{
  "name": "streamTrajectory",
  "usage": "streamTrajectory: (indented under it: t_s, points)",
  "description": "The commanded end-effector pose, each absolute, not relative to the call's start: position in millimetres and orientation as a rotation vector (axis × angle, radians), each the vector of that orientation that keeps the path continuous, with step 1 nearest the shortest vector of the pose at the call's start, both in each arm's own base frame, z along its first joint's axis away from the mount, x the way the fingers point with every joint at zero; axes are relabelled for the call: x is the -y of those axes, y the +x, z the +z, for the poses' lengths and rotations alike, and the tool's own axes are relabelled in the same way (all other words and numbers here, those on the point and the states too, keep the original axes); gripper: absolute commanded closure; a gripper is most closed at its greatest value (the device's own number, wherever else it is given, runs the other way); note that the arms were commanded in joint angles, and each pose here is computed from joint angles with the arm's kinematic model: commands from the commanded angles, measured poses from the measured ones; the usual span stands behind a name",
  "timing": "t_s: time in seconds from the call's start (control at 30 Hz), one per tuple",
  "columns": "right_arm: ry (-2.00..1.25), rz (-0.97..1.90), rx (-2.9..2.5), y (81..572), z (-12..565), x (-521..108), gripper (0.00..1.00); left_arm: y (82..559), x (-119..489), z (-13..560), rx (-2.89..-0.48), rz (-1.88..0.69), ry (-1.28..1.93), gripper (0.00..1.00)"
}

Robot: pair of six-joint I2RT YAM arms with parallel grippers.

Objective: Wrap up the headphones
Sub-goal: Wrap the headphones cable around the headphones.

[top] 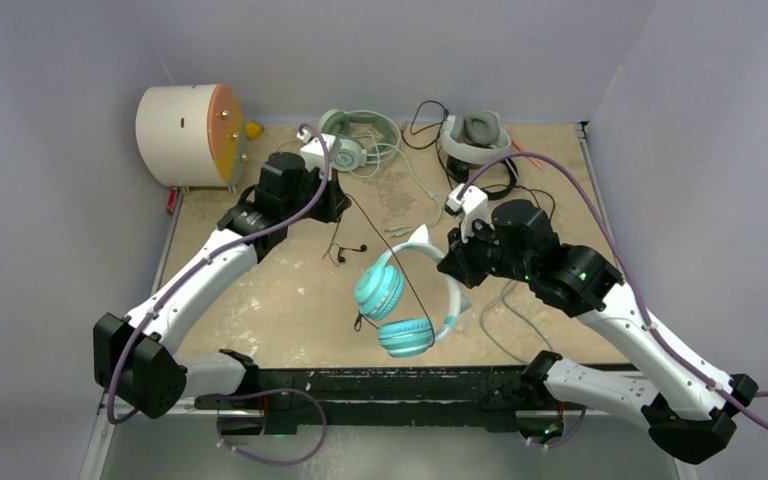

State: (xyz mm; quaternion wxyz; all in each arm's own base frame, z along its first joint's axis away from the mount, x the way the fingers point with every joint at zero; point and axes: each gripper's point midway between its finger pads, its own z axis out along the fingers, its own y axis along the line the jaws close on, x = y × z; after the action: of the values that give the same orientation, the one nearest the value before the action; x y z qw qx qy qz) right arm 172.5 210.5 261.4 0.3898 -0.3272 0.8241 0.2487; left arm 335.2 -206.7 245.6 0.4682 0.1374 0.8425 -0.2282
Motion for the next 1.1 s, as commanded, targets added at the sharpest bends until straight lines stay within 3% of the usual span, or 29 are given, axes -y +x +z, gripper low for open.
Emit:
streamTrajectory:
  t_s: [0.0, 0.2, 0.4, 0.5, 0.57, 0.63, 0.9, 1.07]
  points:
    - [-0.610, 0.729, -1.974, 183.4, 326.5, -217.3, 1.00, 333.7, 241.3, 266.5, -1.903, -0.825, 0.357, 1.00]
    - [-0.342, 0.619, -1.949, 215.1, 367.0, -200.8, 1.00, 319.1, 255.9, 278.6, -1.749, -0.968, 0.417, 1.00]
    - [-0.369, 0.663, -1.941, 222.0, 402.5, -218.3, 1.00, 297.1, 271.1, 280.9, -1.654, -1.113, 0.523, 0.95]
    - [-0.393, 0.656, -1.948, 225.0, 413.9, -222.5, 1.00, 295.2, 275.0, 284.2, -1.614, -1.145, 0.538, 0.82]
    - [-0.391, 0.629, -1.960, 228.8, 419.2, -221.7, 1.00, 297.6, 276.8, 283.7, -1.599, -1.154, 0.532, 0.61]
    - [-0.390, 0.611, -1.960, 231.5, 425.6, -220.9, 1.00, 301.3, 278.2, 282.8, -1.585, -1.151, 0.532, 0.50]
    - [-0.373, 0.642, -1.914, 232.0, 454.2, -222.5, 1.00, 317.2, 287.5, 270.0, -1.497, -1.145, 0.563, 0.39]
    - [-0.348, 0.646, -1.903, 233.5, 464.1, -221.8, 1.00, 321.7, 287.1, 264.4, -1.439, -1.139, 0.543, 0.26]
